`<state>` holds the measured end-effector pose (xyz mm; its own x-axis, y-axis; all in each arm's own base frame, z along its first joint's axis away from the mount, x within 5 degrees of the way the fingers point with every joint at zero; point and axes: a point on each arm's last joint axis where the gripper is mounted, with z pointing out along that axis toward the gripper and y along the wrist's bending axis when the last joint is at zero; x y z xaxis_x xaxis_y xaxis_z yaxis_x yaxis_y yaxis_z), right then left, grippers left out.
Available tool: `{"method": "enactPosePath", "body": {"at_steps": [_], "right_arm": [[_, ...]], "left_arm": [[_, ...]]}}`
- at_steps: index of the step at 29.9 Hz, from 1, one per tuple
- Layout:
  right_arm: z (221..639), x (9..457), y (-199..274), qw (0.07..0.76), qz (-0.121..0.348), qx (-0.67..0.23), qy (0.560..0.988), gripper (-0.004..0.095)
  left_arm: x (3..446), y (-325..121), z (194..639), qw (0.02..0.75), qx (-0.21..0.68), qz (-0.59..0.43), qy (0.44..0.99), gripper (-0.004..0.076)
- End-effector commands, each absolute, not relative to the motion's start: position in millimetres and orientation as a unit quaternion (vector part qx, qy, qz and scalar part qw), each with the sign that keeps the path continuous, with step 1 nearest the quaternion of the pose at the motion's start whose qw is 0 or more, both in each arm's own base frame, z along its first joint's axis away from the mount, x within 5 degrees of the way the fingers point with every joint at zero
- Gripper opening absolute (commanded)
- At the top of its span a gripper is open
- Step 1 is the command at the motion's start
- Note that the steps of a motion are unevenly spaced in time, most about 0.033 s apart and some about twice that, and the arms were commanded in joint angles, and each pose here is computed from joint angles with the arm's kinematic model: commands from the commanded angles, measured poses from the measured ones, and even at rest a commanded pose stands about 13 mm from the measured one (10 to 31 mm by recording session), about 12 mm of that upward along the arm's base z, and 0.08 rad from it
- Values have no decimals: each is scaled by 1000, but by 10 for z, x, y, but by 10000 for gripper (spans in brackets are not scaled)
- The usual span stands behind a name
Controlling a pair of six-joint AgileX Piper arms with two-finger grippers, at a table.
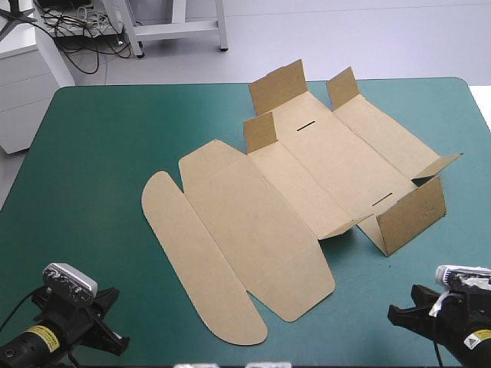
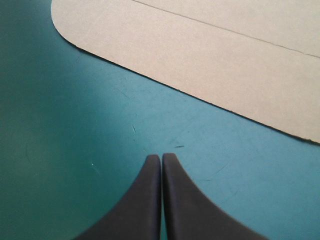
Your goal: Fold the box
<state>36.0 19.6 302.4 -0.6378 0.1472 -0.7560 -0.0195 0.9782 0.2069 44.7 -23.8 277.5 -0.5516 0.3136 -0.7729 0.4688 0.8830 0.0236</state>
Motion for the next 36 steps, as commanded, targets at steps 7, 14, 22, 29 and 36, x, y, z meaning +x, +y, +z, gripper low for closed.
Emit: {"method": "enactPosePath", "body": {"at_steps": [7, 14, 22, 29, 36], "right_arm": [[3916, 693, 221, 431, 158, 47, 887, -18], [4045, 1124, 205, 371, 211, 77, 901, -16], [3816, 1555, 160, 269, 244, 126, 923, 357], [3594, 1963, 177, 174, 316, 204, 910, 608], [3174, 2364, 122, 67, 324, 274, 903, 607]], "left_arm": [[481, -257, 2893, 453, 219, -102, 858, -10], [481, -257, 2893, 453, 219, -102, 858, -10], [481, -257, 2893, 453, 219, -102, 858, -10], [481, -257, 2893, 453, 219, -102, 858, -10], [482, -257, 2893, 453, 219, -102, 858, -10]]}}
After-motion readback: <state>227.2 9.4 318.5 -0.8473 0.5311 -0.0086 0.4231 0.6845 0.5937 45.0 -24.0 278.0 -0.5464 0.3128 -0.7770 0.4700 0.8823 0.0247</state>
